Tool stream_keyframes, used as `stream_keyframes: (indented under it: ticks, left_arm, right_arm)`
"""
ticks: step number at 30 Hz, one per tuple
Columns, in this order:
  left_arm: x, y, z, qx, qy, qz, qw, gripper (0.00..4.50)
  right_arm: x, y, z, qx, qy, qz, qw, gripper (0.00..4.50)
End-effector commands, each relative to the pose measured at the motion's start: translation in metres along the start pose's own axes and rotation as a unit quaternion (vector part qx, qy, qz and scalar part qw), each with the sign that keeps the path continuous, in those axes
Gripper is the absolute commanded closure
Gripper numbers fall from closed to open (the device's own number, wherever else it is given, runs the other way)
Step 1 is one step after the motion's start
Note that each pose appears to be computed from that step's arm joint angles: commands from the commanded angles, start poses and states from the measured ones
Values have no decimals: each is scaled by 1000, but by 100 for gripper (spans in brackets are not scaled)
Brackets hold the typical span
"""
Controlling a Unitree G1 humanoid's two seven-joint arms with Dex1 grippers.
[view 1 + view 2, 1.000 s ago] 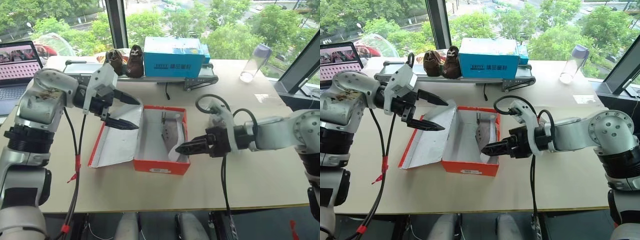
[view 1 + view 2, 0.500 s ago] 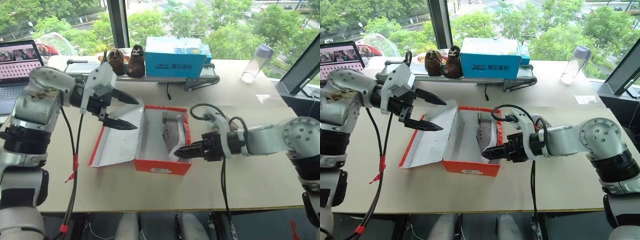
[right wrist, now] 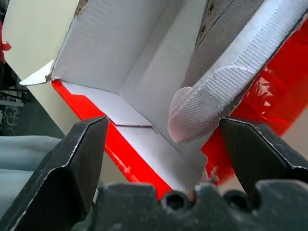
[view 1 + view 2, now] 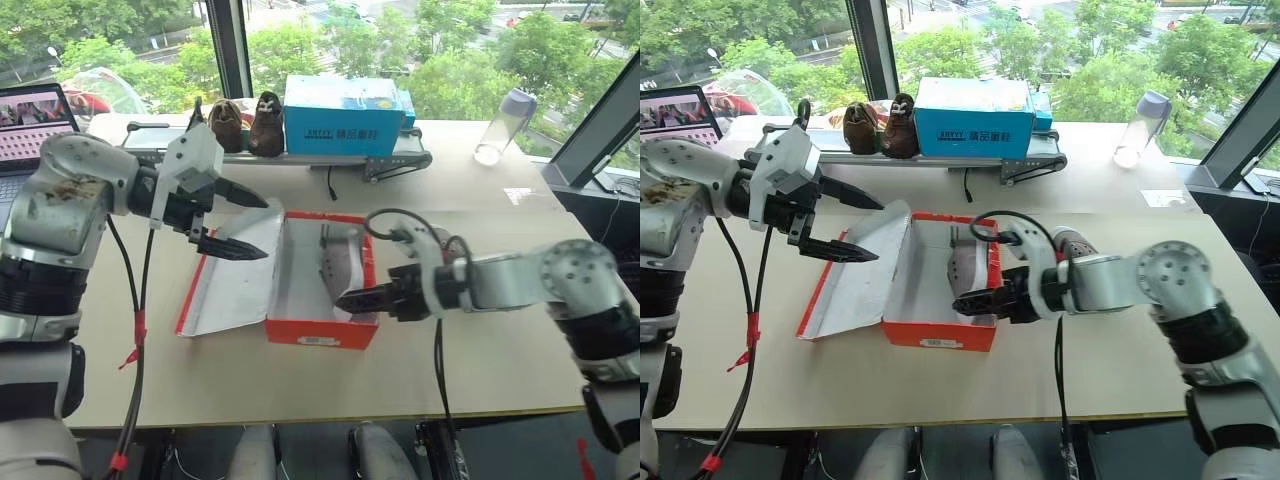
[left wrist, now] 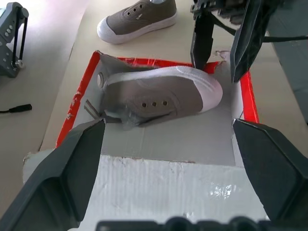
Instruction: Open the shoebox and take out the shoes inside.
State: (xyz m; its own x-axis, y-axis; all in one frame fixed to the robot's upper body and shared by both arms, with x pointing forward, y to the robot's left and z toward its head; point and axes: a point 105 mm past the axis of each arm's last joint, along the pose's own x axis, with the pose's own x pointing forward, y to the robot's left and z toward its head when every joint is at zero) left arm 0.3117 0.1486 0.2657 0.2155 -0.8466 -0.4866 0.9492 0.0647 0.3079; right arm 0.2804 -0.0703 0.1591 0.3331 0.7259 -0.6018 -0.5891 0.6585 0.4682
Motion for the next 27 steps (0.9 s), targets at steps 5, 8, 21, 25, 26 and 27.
stream_keyframes:
  ticks: [5,8,21,25,26,27]
  left_arm:
    - [-20,-6,12,12,3,34,999,0]
    - [-22,-7,12,10,5,37,999,0]
    - [-23,-5,14,13,6,46,999,0]
    - [-23,-3,14,16,6,47,999,0]
    - [-23,-2,14,16,5,47,999,0]
    - [-23,-2,13,17,5,47,999,0]
  right_arm:
    - [36,-22,3,-32,16,-86,996,5]
    - [38,-25,6,-44,14,-95,994,5]
    - [40,-33,22,-95,-2,-132,987,363]
    - [20,-13,43,-120,-28,-100,987,384]
    - [13,-7,51,-123,-38,-90,988,384]
    - [7,-2,57,-125,-47,-79,988,384]
